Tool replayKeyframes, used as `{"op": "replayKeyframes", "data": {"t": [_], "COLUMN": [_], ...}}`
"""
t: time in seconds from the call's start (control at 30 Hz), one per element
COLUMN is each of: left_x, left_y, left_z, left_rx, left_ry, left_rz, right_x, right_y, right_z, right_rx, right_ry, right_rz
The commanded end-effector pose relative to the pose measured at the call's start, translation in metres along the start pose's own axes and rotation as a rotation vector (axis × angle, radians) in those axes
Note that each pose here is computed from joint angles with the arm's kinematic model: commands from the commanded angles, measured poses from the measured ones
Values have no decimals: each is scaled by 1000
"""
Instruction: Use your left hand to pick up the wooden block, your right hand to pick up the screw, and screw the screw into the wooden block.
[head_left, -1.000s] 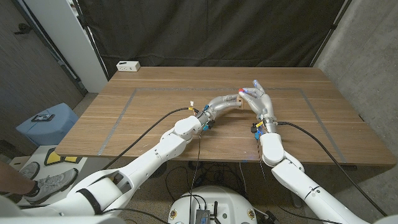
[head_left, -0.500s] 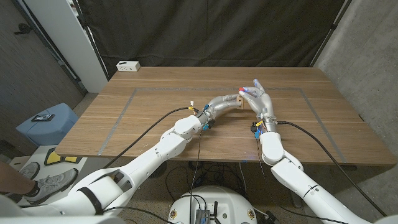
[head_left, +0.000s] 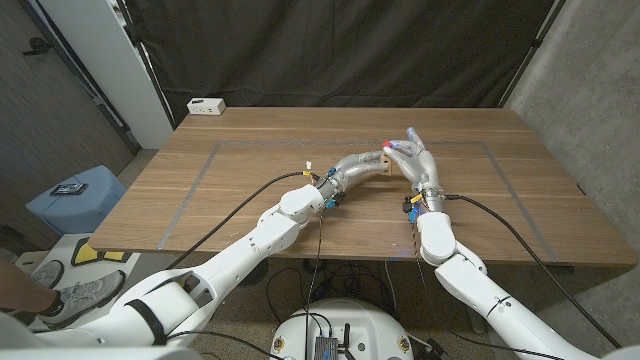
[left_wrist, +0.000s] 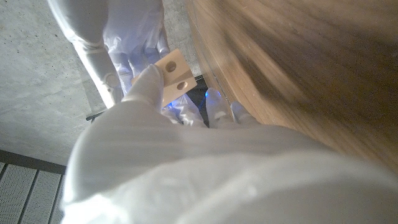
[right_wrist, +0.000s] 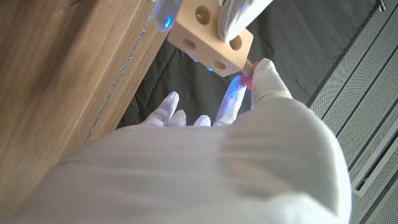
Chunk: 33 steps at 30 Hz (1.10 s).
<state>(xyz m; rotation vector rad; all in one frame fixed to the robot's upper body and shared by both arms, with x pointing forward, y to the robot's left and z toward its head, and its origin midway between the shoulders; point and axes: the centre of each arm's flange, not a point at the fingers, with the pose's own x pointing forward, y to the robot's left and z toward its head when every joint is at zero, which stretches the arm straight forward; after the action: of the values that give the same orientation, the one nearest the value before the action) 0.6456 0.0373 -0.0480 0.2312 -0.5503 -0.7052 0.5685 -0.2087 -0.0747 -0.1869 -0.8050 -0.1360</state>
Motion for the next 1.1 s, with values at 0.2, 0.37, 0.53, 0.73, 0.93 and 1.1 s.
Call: {"op": "replayKeyframes", "data": {"t": [0.2,0.37,0.53,0.73,0.93,1.1], "left_x": [-1,0,1,1,2,2], "left_y": [1,1,2,2,2,2], "left_z": [-2,-2,-2,-2,-2,-2], "left_rx": [-4,-6,-7,-5,-4,-4], "left_ry": [5,6,6,6,7,8], "left_rz": [4,4,2,3,1,1], "right_x": [0,1,1,2,3,2], "right_y": [-3,-5,-6,-6,-5,-5], "right_z": [1,3,3,3,3,2], "right_rx": [0,-7,-11,-17,-24,-25], "right_ry": [-4,-7,-8,-6,-4,-1], "right_rz": [4,5,7,13,17,19]}}
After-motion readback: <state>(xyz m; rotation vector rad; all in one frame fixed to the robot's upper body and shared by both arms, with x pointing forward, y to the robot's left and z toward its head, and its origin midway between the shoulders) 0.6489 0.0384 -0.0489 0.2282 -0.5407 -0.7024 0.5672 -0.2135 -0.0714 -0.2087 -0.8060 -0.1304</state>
